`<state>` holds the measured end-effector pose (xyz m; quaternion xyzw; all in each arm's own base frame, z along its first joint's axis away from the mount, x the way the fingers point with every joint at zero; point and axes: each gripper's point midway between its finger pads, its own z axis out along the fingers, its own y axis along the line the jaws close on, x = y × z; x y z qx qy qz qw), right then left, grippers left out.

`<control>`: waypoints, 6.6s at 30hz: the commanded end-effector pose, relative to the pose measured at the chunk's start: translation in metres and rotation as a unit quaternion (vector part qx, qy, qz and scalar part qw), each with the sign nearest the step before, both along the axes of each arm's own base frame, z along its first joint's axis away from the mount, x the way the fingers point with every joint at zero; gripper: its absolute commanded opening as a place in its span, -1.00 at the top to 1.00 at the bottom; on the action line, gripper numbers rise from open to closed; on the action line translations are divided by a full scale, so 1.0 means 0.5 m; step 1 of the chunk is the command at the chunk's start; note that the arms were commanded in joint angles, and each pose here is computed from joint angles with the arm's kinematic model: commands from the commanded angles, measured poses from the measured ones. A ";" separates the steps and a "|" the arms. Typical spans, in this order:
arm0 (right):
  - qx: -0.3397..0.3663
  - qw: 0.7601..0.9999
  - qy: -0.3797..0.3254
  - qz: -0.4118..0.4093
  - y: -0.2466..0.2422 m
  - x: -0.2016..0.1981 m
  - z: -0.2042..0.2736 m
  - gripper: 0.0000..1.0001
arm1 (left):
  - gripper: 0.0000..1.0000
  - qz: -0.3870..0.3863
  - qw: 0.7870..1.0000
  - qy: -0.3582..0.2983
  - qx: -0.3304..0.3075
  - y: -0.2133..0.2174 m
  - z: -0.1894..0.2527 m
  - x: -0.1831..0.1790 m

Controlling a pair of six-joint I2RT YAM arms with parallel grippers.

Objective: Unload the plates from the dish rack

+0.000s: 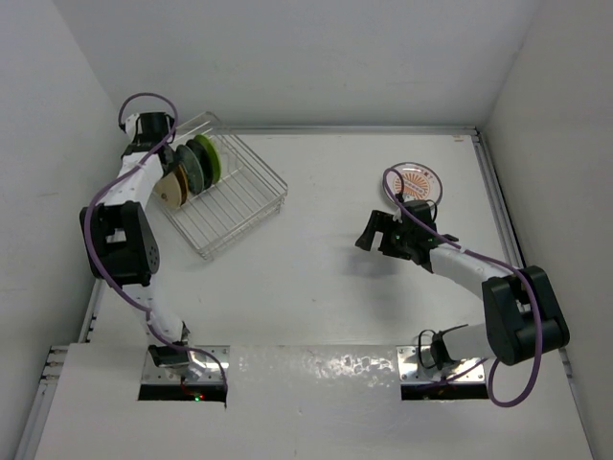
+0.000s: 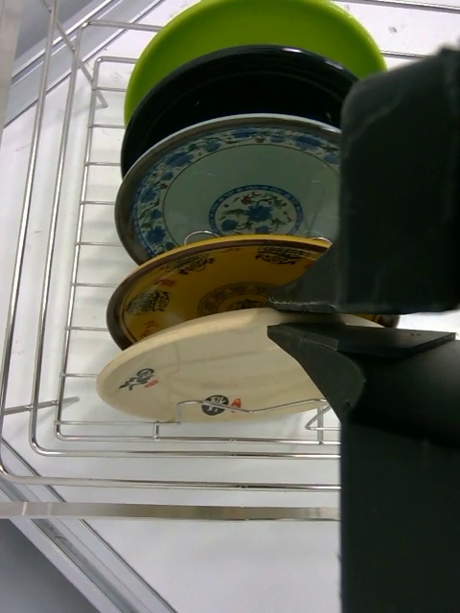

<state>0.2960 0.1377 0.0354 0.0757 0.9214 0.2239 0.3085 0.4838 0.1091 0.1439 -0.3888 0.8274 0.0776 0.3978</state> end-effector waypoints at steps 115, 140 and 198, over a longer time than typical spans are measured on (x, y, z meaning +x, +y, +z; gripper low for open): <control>-0.036 0.989 -0.091 -0.107 -0.202 0.017 0.191 -0.98 | 1.00 -0.045 0.997 -0.042 0.044 -0.013 0.146 0.012; -0.130 0.934 -0.148 -0.299 -0.348 -0.036 0.363 -0.98 | 1.00 -0.476 0.855 -0.120 0.168 -0.825 0.276 -0.156; -0.054 0.987 -0.106 -0.106 -0.220 0.011 0.224 -0.98 | 0.01 -0.075 0.993 -0.084 -0.033 -0.142 0.082 0.027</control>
